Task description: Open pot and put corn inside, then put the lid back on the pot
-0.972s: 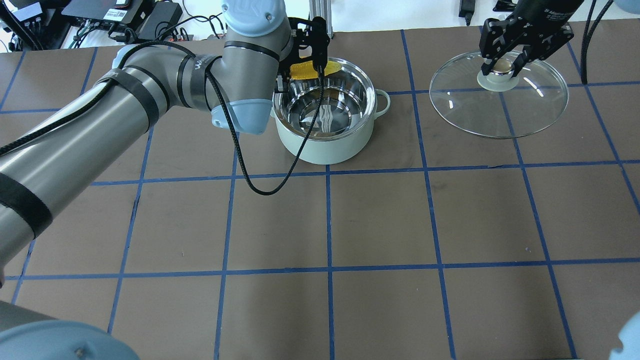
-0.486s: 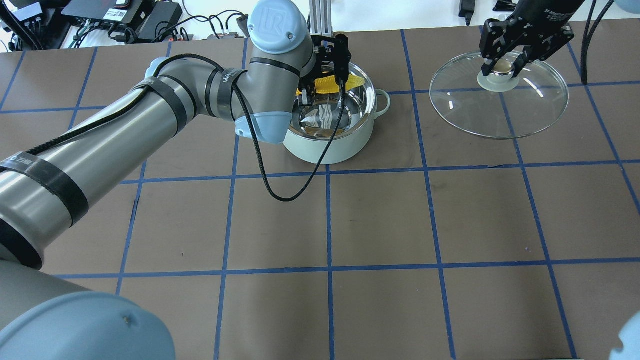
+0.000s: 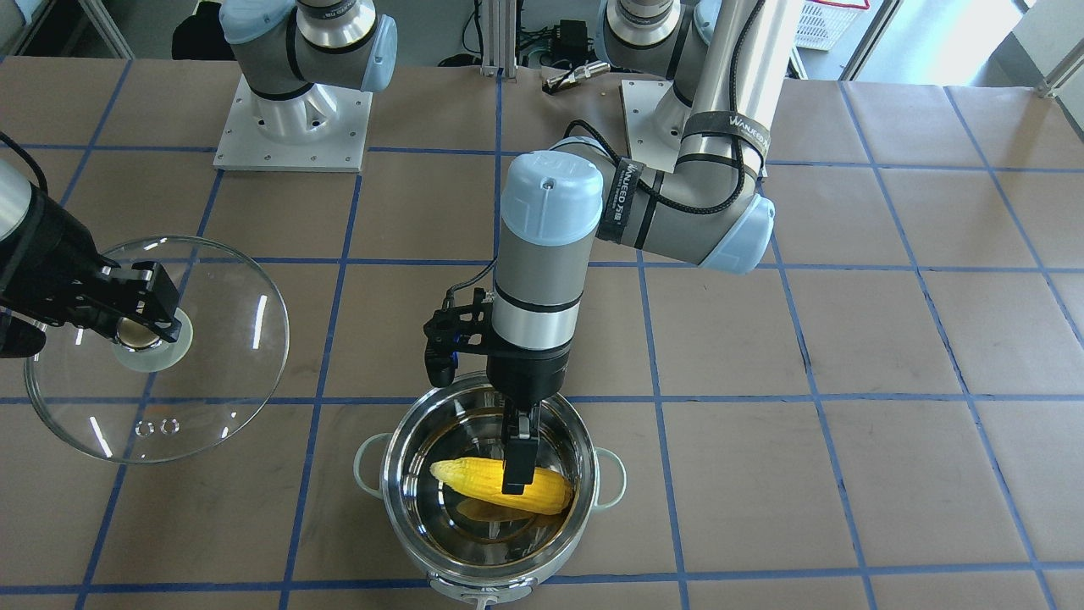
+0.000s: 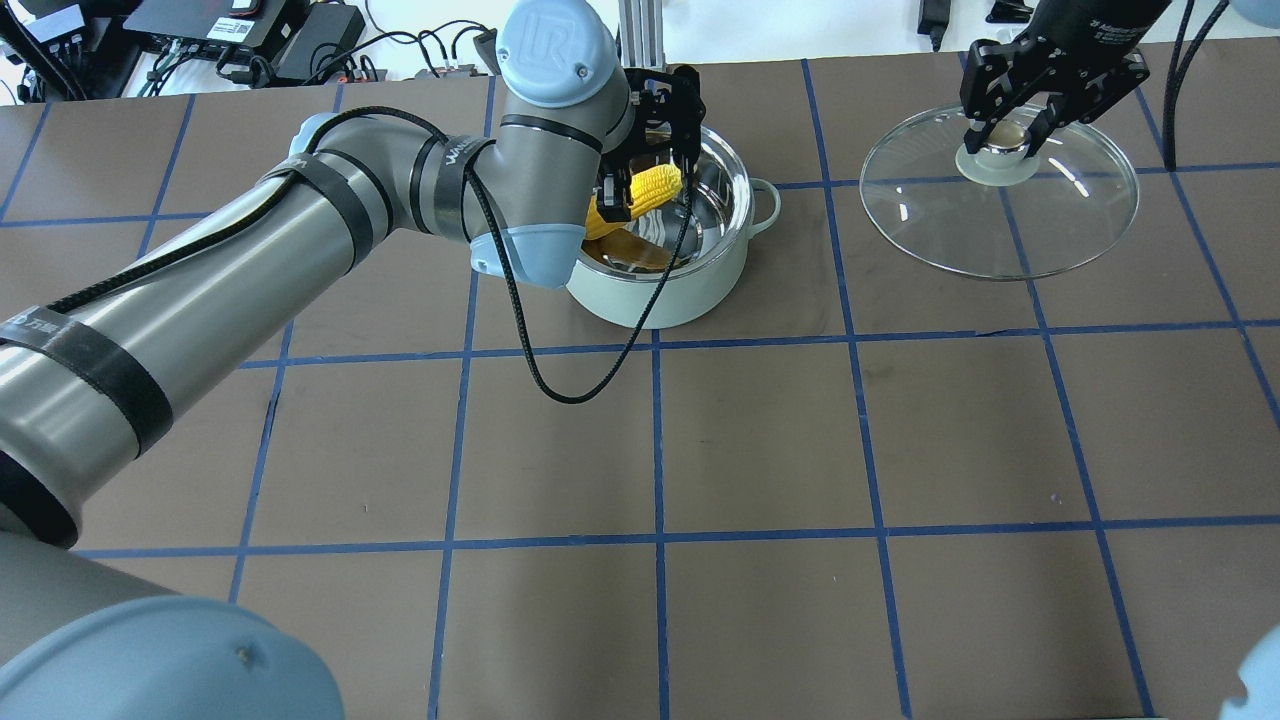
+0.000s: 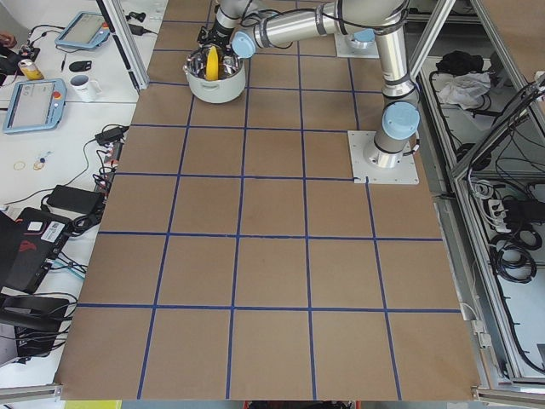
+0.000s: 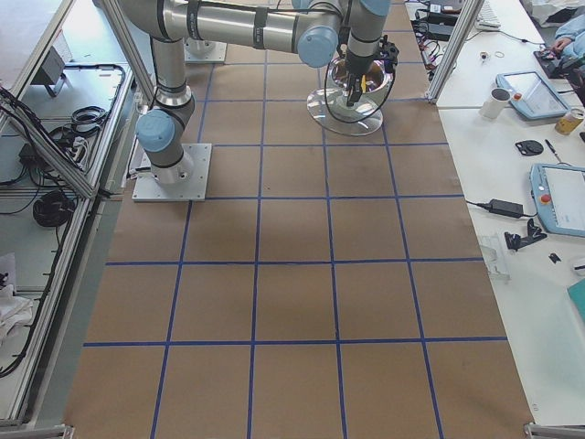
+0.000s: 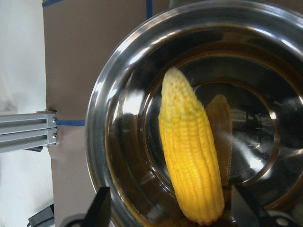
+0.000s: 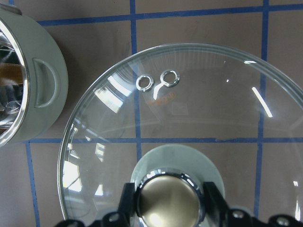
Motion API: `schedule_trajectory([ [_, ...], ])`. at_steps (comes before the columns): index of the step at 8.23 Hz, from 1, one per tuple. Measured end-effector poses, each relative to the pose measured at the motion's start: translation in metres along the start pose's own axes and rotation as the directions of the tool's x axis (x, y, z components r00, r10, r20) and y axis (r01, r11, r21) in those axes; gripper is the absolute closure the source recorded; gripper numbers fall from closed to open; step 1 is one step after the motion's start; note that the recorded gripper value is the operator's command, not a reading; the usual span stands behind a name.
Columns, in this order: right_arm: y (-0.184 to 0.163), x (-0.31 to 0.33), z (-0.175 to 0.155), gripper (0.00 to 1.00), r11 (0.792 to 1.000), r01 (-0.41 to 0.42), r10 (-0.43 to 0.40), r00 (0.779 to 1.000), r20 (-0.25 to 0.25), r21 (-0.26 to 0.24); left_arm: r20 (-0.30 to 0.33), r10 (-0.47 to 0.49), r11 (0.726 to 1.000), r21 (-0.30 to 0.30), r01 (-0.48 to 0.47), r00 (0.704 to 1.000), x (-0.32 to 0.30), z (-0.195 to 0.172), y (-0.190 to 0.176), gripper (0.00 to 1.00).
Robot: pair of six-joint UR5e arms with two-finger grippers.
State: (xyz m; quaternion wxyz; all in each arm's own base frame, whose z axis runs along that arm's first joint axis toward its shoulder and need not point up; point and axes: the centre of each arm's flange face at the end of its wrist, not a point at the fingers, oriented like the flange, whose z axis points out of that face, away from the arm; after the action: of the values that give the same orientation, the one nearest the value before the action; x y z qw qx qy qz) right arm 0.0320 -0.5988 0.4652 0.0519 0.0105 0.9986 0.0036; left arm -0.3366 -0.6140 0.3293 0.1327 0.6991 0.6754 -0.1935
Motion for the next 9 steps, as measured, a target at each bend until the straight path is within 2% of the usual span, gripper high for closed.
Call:
schedule_trajectory([
  [2,0.001,-0.001,0.001,0.86,1.000,-0.007,0.007,1.000,0.000,-0.003,0.027,-0.007,1.000,0.004,0.007,1.000,-0.007,-0.025,0.003,0.00],
  [3,0.003,-0.005,0.000,0.86,1.000,-0.013,0.013,1.000,0.006,0.002,0.028,-0.019,1.000,-0.002,0.019,0.999,-0.012,-0.049,0.011,0.00],
  [5,0.005,-0.033,-0.003,0.84,0.999,-0.009,0.008,1.000,0.017,0.033,0.012,-0.105,0.993,-0.052,0.106,0.994,-0.034,-0.112,0.077,0.00],
  [6,0.002,-0.053,-0.004,0.84,0.998,0.001,-0.003,1.000,0.021,0.069,0.004,-0.156,0.984,-0.080,0.156,0.988,-0.041,-0.138,0.114,0.00],
  [7,0.000,-0.073,-0.004,0.84,0.995,0.007,-0.011,0.999,0.033,0.102,0.014,-0.201,0.974,-0.100,0.201,0.980,-0.046,-0.160,0.145,0.00],
  [9,-0.006,-0.119,0.002,0.83,0.985,0.010,-0.025,0.996,0.085,0.172,0.043,-0.262,0.956,-0.121,0.266,0.964,-0.052,-0.184,0.182,0.00],
])
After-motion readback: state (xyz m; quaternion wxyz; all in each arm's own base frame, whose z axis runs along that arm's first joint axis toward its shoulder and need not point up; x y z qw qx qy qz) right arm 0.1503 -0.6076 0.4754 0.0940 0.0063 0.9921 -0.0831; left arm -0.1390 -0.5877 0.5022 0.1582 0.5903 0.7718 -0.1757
